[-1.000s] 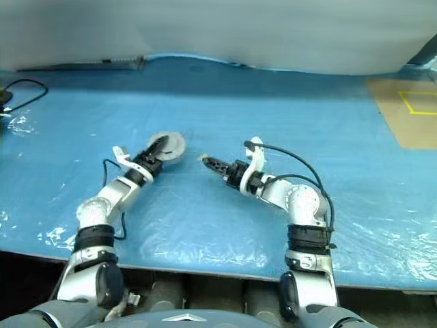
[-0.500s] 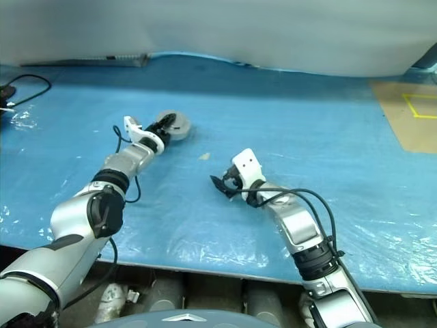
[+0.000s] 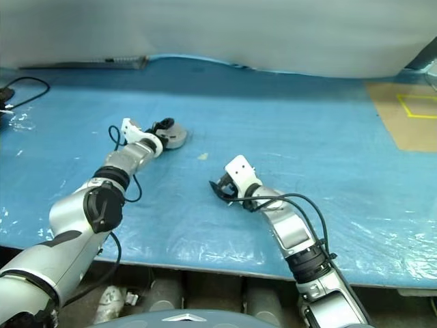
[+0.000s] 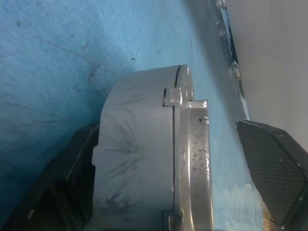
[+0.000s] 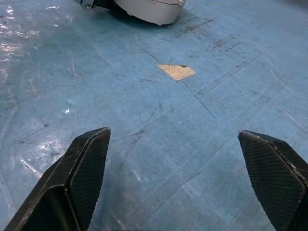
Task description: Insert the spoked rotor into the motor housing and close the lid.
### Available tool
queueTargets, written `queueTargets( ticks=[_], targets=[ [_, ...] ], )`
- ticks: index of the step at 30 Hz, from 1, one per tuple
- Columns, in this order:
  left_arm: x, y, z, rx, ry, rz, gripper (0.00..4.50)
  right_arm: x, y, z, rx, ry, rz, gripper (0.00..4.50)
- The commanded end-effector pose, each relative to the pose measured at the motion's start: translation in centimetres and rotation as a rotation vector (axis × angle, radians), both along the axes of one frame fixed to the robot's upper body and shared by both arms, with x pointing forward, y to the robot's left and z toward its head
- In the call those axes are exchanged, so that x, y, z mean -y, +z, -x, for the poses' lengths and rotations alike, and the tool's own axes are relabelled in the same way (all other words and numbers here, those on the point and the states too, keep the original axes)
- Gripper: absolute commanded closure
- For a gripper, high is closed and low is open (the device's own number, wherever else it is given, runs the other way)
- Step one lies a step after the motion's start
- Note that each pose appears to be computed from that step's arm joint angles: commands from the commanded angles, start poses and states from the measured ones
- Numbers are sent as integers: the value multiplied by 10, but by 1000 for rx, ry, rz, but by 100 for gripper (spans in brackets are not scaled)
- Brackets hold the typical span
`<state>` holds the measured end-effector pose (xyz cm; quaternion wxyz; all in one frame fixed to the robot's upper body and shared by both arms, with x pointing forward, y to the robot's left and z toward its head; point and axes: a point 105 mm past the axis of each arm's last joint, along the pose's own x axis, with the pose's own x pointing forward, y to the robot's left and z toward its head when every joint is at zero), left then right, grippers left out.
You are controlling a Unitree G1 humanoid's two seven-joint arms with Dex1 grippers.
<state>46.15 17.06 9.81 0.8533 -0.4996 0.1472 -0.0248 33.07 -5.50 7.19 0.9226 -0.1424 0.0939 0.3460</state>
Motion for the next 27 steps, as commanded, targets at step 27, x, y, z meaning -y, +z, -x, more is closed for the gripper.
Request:
queueTargets(
  ticks=[27],
  targets=[
    [-27,-6,142,628,-240,-1117,5,13,21,13,234,-63,-255,0]
  ],
)
